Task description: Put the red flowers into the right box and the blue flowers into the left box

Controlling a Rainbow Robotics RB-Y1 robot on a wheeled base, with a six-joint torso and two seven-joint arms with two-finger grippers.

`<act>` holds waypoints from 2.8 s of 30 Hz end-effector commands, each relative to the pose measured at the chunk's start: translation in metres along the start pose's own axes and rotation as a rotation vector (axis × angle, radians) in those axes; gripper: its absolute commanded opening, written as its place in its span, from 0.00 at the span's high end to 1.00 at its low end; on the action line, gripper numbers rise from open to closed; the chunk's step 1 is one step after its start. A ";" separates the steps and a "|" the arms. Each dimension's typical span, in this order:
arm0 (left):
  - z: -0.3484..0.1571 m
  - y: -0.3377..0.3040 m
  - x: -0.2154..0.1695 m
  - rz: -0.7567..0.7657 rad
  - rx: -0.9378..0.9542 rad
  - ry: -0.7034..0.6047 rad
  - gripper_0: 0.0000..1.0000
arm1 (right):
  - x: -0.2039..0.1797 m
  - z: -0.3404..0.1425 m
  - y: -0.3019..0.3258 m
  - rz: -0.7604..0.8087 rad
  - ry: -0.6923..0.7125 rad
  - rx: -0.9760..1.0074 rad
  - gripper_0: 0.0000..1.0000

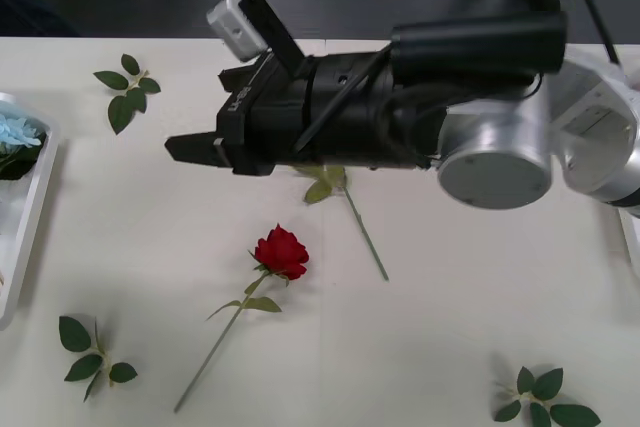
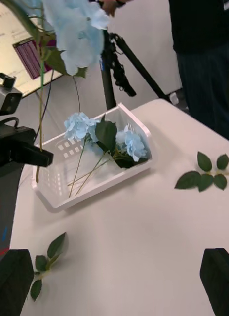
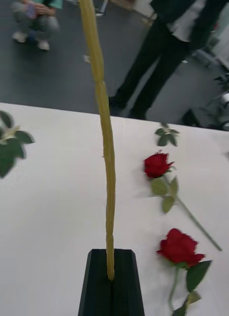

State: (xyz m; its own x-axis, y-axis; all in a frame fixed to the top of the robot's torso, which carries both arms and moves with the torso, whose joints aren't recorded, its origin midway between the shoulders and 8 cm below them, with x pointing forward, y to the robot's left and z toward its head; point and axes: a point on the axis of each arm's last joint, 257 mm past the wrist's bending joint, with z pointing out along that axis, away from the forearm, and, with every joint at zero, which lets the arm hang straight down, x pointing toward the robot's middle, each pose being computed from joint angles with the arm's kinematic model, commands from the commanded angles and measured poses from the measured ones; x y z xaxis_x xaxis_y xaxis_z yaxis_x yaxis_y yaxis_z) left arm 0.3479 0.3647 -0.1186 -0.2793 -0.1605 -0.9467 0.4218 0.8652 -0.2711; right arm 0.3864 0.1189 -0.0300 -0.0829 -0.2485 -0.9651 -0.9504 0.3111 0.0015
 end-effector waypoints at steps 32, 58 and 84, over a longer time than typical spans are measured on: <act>-0.087 0.265 0.086 -0.073 -0.811 0.271 1.00 | 0.136 0.013 -0.062 0.689 0.513 0.475 0.00; -0.057 0.222 0.075 -0.103 -0.648 0.285 0.00 | 0.239 -0.005 -0.135 0.766 0.647 0.753 0.00; 0.040 -0.019 0.068 0.058 -0.193 0.656 0.00 | 0.291 0.000 -0.159 0.771 0.638 0.777 0.00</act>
State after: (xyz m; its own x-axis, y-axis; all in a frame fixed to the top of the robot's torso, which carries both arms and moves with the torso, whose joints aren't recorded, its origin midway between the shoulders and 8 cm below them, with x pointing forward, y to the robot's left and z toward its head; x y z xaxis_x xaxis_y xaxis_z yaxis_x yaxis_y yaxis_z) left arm 0.3509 0.3331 -0.2009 -0.7504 0.1338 -0.6473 0.2966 0.9433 -0.1489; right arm 0.5062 -0.0248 -0.3341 -0.8860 -0.0963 -0.4536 -0.1641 0.9800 0.1126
